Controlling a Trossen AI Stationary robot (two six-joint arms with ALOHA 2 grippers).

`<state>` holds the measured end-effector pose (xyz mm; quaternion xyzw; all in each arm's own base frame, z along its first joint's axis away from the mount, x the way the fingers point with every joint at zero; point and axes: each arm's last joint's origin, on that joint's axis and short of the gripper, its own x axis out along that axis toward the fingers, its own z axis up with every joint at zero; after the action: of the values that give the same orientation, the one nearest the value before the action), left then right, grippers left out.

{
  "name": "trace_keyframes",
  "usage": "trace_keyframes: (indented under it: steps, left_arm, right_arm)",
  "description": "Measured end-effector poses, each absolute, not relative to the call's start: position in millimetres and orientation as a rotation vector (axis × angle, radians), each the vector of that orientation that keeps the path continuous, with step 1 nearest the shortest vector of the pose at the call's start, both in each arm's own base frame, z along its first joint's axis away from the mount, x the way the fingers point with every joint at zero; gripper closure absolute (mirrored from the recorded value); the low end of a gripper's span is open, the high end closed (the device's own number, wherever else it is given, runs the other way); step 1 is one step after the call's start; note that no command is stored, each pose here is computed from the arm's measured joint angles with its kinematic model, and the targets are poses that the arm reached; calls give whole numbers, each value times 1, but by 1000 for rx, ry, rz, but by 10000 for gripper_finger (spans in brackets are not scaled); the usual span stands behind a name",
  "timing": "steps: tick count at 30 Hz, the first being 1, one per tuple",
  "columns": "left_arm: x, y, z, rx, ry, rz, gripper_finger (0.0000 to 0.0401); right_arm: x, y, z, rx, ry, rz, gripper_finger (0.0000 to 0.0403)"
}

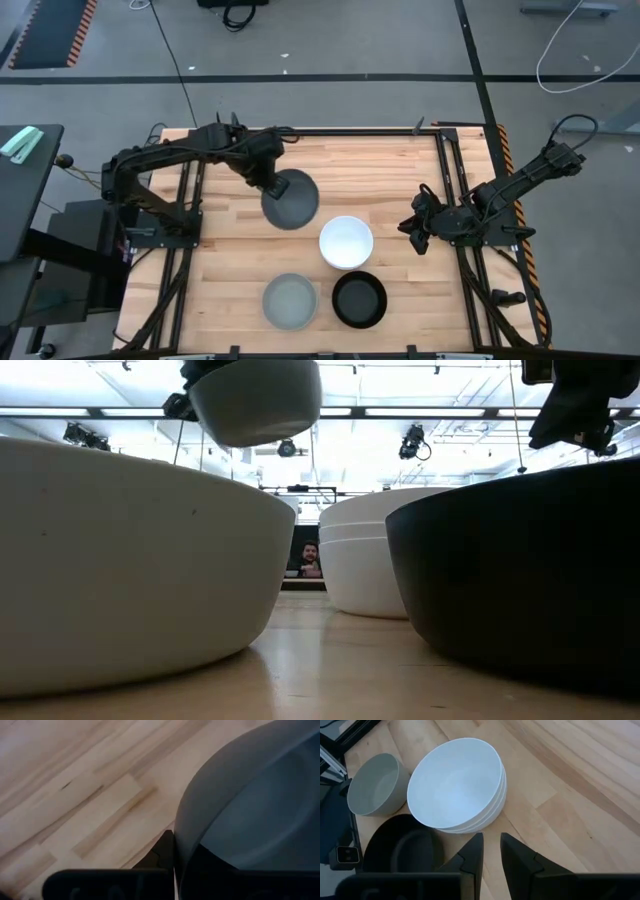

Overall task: Nest bowls inside each other
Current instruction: Stack the dark gray bowl on top of the white bowl

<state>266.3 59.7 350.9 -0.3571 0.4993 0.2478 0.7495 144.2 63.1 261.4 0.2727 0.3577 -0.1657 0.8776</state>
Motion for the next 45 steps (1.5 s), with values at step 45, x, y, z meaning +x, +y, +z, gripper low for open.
trace_keyframes:
  steps: [45]
  left_arm:
    - [373, 32, 305, -752, 1105, 288, 392]
  right_arm:
    - [139, 60, 259, 575, 768, -376, 334]
